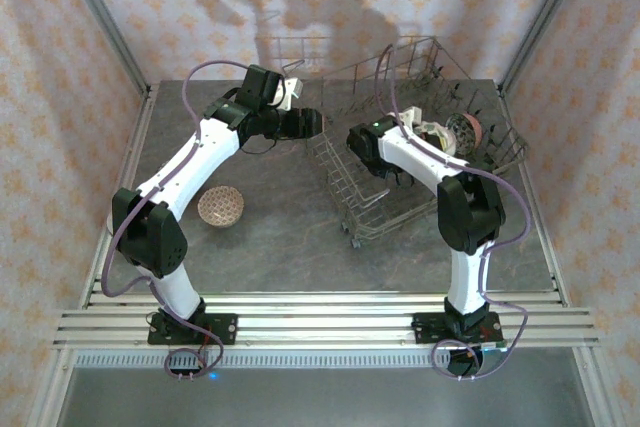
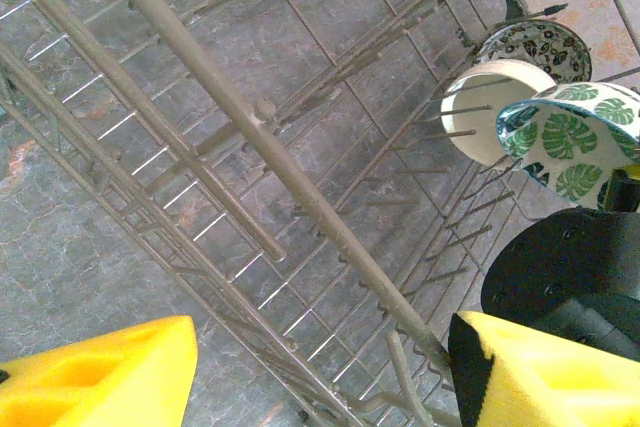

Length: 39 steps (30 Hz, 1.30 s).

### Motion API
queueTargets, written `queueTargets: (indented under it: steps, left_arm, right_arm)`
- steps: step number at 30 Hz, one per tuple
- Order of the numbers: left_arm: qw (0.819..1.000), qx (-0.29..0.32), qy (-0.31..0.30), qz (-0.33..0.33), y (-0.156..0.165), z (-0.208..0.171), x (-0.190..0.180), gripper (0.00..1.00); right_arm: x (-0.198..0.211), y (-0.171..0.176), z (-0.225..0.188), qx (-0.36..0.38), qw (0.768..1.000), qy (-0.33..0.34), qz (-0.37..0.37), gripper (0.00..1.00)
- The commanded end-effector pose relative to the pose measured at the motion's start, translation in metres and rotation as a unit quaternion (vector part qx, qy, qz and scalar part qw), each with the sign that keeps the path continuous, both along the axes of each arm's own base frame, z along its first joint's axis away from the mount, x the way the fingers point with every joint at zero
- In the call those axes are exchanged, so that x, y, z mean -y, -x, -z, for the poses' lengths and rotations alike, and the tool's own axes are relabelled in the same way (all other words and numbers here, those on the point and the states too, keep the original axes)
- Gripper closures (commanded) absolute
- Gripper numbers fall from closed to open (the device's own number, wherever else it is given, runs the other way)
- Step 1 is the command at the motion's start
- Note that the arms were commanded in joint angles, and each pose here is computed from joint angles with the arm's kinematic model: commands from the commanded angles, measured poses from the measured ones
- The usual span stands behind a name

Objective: Load the bowls into the dish rack

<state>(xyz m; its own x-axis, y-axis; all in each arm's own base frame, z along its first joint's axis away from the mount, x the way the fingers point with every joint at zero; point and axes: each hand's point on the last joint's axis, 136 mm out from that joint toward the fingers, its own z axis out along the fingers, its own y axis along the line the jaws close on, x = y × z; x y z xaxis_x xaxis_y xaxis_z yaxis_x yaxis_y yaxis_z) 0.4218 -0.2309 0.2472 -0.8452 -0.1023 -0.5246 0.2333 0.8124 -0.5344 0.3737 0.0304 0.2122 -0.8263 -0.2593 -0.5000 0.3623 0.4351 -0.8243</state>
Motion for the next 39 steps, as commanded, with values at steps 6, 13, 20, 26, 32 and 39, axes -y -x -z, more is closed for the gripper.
queueTargets:
  steps: [6, 13, 20, 26, 32, 39]
  left_arm:
    - [1.000, 0.006, -0.001, 0.005, 0.007, -0.008, 0.000, 0.32]
    - [1.000, 0.007, -0.001, 0.006, 0.007, -0.009, 0.000, 0.32]
    - [1.000, 0.007, 0.001, 0.010, 0.007, -0.011, 0.001, 0.32]
    - [1.000, 0.002, 0.002, 0.013, 0.007, -0.009, 0.003, 0.32]
    - [1.000, 0.002, 0.001, 0.013, 0.007, -0.009, 0.003, 0.32]
    - [1.000, 0.002, 0.001, 0.011, 0.007, -0.009, 0.002, 0.32]
  right_arm:
    - [0.000, 0.001, -0.006, 0.047, 0.999, -0.002, 0.026, 1.00]
    - [0.001, 0.001, -0.013, 0.073, 0.997, -0.008, 0.039, 1.00]
    - [0.000, 0.001, -0.015, 0.086, 0.995, -0.014, 0.052, 1.00]
    - [-0.001, 0.000, -0.008, 0.075, 0.996, -0.003, 0.054, 1.00]
    - [-0.008, -0.004, 0.000, 0.063, 0.997, 0.014, 0.041, 1.00]
    - [-0.011, -0.006, 0.009, 0.050, 0.998, 0.021, 0.038, 1.00]
